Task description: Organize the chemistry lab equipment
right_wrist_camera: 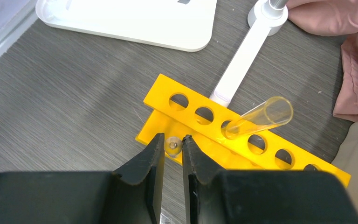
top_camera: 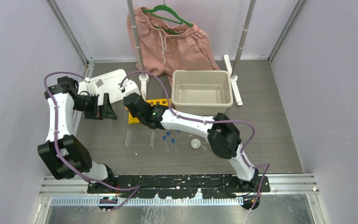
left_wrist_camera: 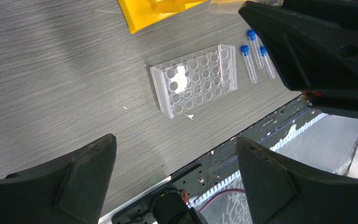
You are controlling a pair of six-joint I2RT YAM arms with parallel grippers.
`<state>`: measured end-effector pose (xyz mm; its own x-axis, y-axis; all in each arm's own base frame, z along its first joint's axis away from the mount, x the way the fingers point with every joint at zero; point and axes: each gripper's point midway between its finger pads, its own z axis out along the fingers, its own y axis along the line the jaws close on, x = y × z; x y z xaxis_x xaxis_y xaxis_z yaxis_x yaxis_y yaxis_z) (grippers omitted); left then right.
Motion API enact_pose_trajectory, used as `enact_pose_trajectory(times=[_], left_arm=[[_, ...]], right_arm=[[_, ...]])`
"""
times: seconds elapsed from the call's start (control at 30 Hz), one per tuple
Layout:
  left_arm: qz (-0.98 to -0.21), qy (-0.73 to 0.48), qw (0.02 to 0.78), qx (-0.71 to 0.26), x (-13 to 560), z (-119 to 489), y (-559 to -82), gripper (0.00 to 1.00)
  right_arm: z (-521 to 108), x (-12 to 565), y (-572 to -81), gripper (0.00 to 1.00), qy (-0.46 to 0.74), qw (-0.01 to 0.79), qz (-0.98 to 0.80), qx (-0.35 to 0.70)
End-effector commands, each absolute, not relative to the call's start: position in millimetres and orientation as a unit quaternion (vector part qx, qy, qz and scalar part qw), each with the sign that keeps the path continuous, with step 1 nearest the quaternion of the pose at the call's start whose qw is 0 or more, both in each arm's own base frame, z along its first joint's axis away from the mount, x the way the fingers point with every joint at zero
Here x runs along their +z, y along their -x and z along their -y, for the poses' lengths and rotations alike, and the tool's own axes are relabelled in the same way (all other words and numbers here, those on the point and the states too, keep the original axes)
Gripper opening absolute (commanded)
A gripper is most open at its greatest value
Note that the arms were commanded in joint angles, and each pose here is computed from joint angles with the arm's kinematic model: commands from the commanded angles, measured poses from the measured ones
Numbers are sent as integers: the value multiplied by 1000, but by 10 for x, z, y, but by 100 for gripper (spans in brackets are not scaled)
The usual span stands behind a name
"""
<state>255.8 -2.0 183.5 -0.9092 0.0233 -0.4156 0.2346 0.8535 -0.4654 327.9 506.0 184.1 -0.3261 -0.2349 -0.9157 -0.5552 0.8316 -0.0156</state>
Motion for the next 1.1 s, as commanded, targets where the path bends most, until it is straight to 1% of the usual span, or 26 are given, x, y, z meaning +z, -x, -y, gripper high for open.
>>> enact_pose_trajectory(times=[0.0,0.73,1.07], left_arm=[[-937,-78,218,-262,1929,16,-2572,100],[-934,-83,220,-269,1947,47,-2546,100],[-935,-86,219,-265,1935,35,-2539,100]], right_arm=[[-5102,1923,-3327,1,237,551,-786,149],[-5031,1849,-3341,1,231,560,-783,138],[-5059,1685,-3330,1,232,554,-787,138]])
